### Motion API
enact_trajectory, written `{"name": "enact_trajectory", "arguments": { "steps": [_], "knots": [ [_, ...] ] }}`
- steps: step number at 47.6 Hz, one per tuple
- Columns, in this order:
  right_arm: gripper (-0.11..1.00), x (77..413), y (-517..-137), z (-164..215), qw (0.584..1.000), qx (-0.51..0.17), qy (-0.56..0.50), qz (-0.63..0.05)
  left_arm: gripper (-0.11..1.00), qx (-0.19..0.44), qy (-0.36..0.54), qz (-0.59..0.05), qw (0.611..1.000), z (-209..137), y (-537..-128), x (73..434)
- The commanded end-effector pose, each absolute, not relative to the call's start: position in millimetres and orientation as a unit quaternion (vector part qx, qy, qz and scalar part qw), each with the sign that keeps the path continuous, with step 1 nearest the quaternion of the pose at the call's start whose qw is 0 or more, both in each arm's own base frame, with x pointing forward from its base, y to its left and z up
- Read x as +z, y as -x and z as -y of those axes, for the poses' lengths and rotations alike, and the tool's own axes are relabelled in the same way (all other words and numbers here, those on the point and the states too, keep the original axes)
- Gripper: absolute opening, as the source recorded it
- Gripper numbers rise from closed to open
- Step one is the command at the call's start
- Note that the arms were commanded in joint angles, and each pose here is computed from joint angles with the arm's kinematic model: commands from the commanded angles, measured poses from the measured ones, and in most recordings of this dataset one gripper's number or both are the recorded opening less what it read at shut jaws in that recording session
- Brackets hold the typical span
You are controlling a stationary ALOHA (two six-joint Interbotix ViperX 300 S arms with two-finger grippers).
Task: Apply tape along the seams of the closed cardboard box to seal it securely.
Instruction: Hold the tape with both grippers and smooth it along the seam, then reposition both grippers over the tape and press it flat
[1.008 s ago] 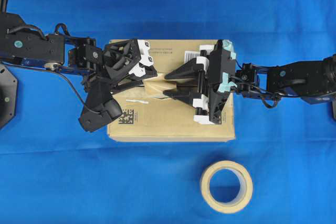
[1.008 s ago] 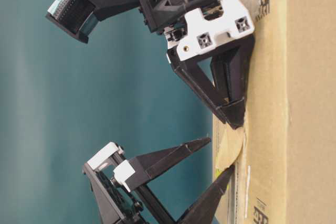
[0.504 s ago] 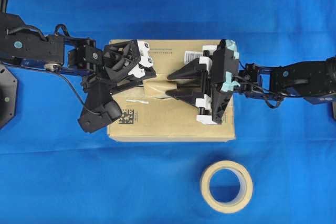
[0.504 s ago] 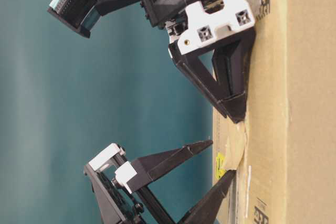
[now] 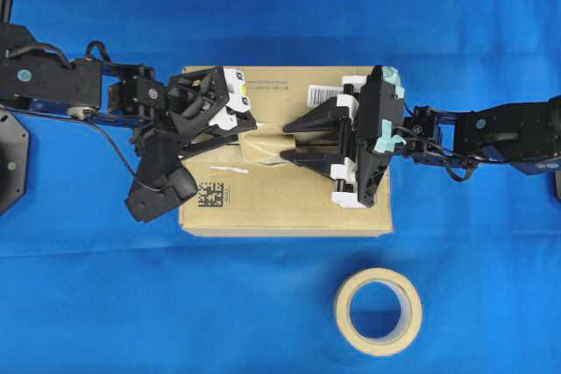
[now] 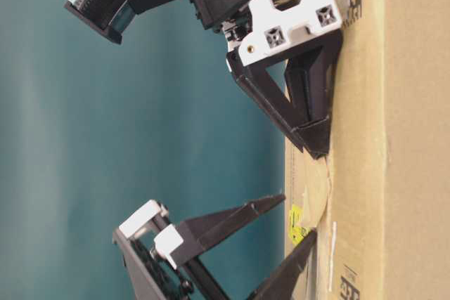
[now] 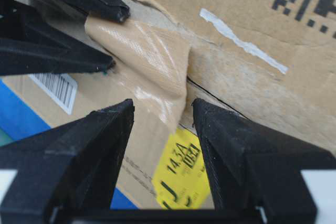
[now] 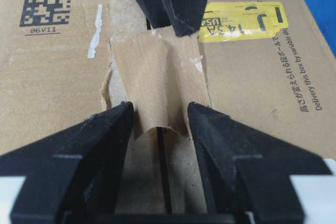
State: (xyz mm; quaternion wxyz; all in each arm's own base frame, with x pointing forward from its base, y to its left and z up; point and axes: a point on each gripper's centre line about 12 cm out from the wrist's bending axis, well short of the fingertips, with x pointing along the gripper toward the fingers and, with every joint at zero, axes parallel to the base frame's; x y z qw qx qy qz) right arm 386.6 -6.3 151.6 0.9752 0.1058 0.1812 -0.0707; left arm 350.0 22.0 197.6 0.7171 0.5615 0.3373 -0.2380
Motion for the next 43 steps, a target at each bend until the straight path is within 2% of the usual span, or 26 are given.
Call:
{"name": "enact_trajectory", "arguments": {
  "steps": [1, 8, 18, 25, 33, 43],
  "knots": [
    [0.48, 159, -387, 6, 0.977, -0.07, -0.108, -0.171, 0.48, -0.221, -0.556, -0.326, 0.732, -23, -346, 206],
    [0.48, 162, -387, 7, 0.977, -0.071, -0.108, -0.168, 0.48, -0.183, -0.534, -0.304, 0.767, -22, -342, 210],
    [0.48, 171, -384, 7, 0.979, -0.069, -0.109, -0.159, 0.48, -0.106, -0.492, -0.237, 0.831, -23, -342, 226],
    [0.48, 172, -385, 7, 0.979, -0.069, -0.109, -0.158, 0.48, -0.045, -0.411, -0.181, 0.892, -24, -346, 240],
    [0.48, 172, -385, 7, 0.979, -0.069, -0.108, -0.158, 0.45, -0.006, -0.265, -0.161, 0.951, -25, -349, 242],
    [0.48, 181, -382, 4, 0.98, -0.063, -0.108, -0.154, 0.36, 0.016, -0.13, -0.16, 0.978, -24, -346, 241]
  ]
}}
